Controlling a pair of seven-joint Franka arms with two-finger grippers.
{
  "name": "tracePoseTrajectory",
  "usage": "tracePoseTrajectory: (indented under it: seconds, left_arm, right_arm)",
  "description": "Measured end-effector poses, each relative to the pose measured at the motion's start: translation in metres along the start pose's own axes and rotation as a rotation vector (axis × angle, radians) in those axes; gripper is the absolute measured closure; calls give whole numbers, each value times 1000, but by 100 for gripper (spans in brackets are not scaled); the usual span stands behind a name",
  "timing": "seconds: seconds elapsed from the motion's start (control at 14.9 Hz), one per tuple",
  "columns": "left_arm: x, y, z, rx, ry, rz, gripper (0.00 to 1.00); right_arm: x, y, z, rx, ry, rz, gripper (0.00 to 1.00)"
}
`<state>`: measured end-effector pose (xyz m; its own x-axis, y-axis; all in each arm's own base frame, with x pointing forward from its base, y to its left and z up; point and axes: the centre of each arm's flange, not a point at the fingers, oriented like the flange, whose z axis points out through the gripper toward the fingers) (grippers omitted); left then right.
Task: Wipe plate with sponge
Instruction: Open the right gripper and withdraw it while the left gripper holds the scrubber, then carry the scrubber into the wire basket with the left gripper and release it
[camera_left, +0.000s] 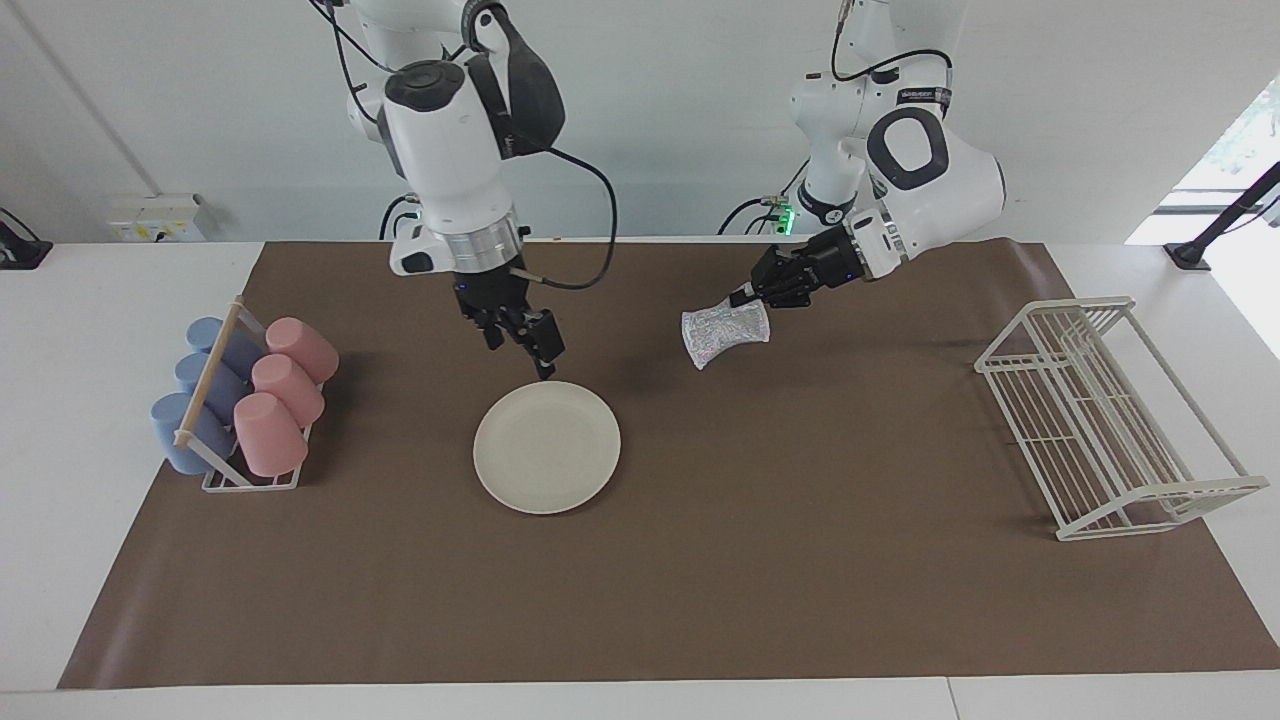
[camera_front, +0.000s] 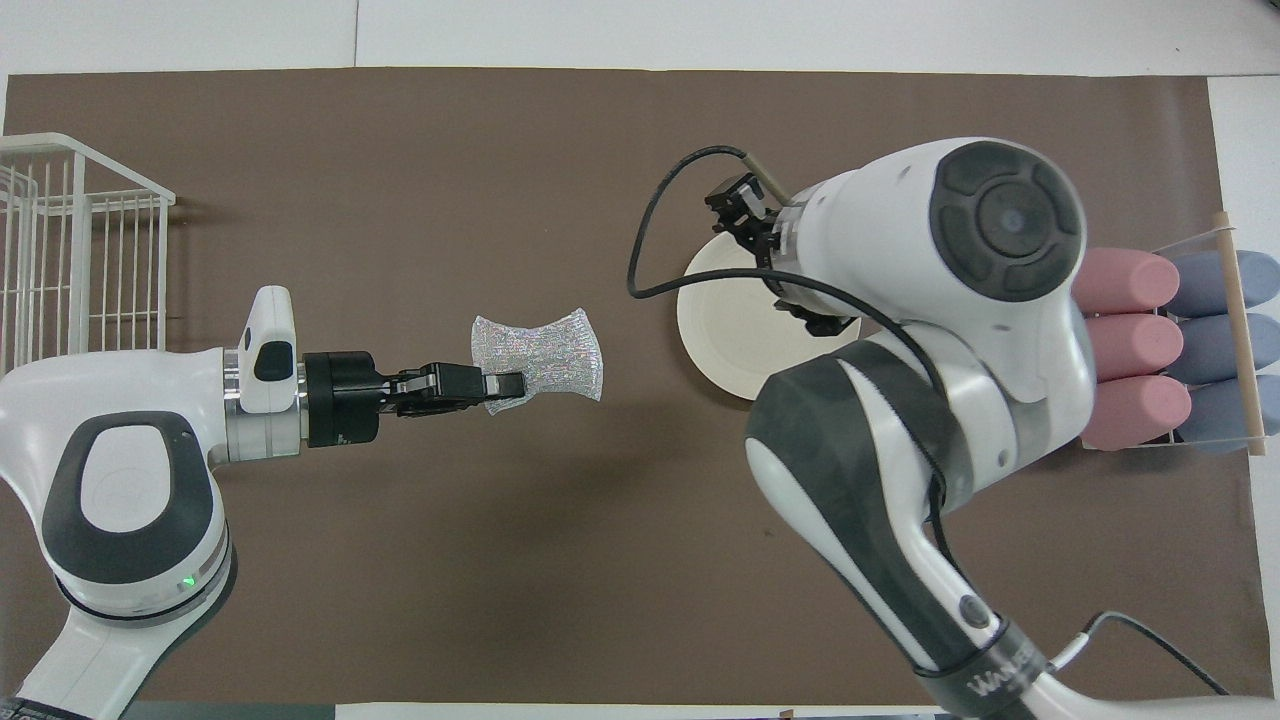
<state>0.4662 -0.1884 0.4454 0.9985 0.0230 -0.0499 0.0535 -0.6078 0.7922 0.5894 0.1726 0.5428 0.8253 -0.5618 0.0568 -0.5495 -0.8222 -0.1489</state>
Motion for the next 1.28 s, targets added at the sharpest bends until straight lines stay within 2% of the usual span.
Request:
tracePoseTrajectory:
  seconds: [0.2, 0.34, 0.61, 0.81, 1.08, 1.28]
  left_arm:
    - [9, 7, -17, 119, 12, -18, 93]
    - [15, 11, -32, 238, 15, -19, 93]
    - [28, 42, -58, 487, -19, -17, 93]
    - [42, 54, -74, 682, -58, 14, 93]
    - [51, 55, -89, 962, -78, 62, 93]
    - [50, 53, -100, 1152, -86, 89, 93]
  right_arm:
    - [22, 42, -29, -38, -24, -143, 0]
    - [33, 65, -44, -50, -34, -268, 0]
    - [58, 116, -84, -129, -118, -463, 0]
    - [67, 140, -113, -147, -152, -502, 0]
    - [58, 149, -114, -178, -240, -516, 0]
    - [67, 156, -112, -174, -231, -497, 0]
